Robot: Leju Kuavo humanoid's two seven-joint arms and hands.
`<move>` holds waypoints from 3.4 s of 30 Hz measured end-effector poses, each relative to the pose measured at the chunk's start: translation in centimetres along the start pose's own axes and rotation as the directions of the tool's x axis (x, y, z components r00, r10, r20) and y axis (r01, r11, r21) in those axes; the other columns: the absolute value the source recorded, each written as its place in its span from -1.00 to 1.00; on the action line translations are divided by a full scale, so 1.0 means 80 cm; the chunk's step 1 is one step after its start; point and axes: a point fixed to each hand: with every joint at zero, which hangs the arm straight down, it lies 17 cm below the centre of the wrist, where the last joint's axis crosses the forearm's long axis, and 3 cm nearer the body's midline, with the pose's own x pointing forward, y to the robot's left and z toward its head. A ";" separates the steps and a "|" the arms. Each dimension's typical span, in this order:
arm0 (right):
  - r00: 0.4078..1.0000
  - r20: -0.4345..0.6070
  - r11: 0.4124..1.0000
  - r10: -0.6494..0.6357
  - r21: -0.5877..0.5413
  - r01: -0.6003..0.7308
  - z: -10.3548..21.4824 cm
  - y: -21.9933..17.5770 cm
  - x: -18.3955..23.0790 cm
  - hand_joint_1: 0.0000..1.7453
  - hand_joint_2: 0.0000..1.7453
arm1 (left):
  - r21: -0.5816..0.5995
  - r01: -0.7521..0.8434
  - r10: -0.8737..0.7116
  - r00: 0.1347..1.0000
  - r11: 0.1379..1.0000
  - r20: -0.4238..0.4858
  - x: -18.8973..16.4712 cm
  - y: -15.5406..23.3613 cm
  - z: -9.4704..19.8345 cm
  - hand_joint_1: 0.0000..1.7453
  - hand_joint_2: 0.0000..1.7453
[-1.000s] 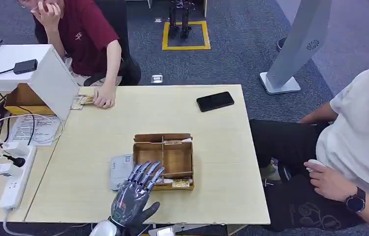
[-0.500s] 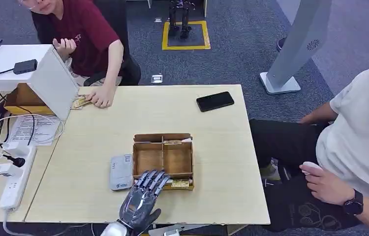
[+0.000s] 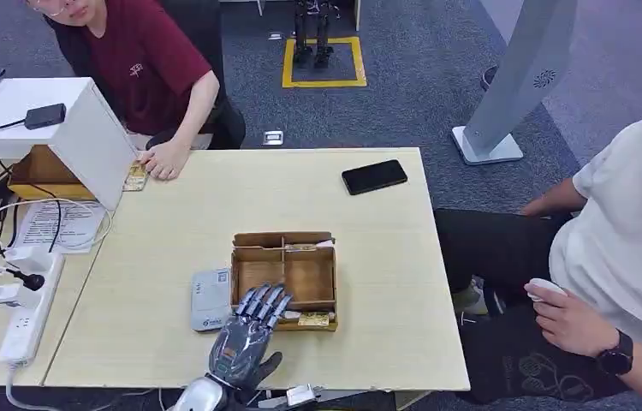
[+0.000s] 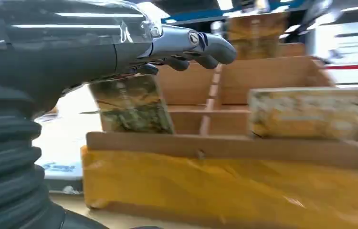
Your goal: Pass the card to the sensor for recognition and then transmit it.
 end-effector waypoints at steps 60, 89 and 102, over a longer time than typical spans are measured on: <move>1.000 0.020 1.000 0.000 0.010 -0.001 0.002 0.011 0.020 -1.00 -1.00 | 0.195 -0.012 0.029 0.996 0.981 -0.086 -0.029 0.101 -0.029 -1.00 1.00; 0.999 0.036 1.000 0.002 0.004 -0.002 0.001 0.008 0.028 -1.00 -1.00 | 0.144 0.019 0.005 0.987 0.989 -0.161 -0.063 0.079 -0.019 -1.00 1.00; 0.999 0.045 1.000 0.008 -0.001 -0.008 0.000 0.004 0.034 -1.00 -1.00 | 0.113 0.015 0.003 0.987 0.993 -0.161 -0.065 0.064 -0.018 -1.00 1.00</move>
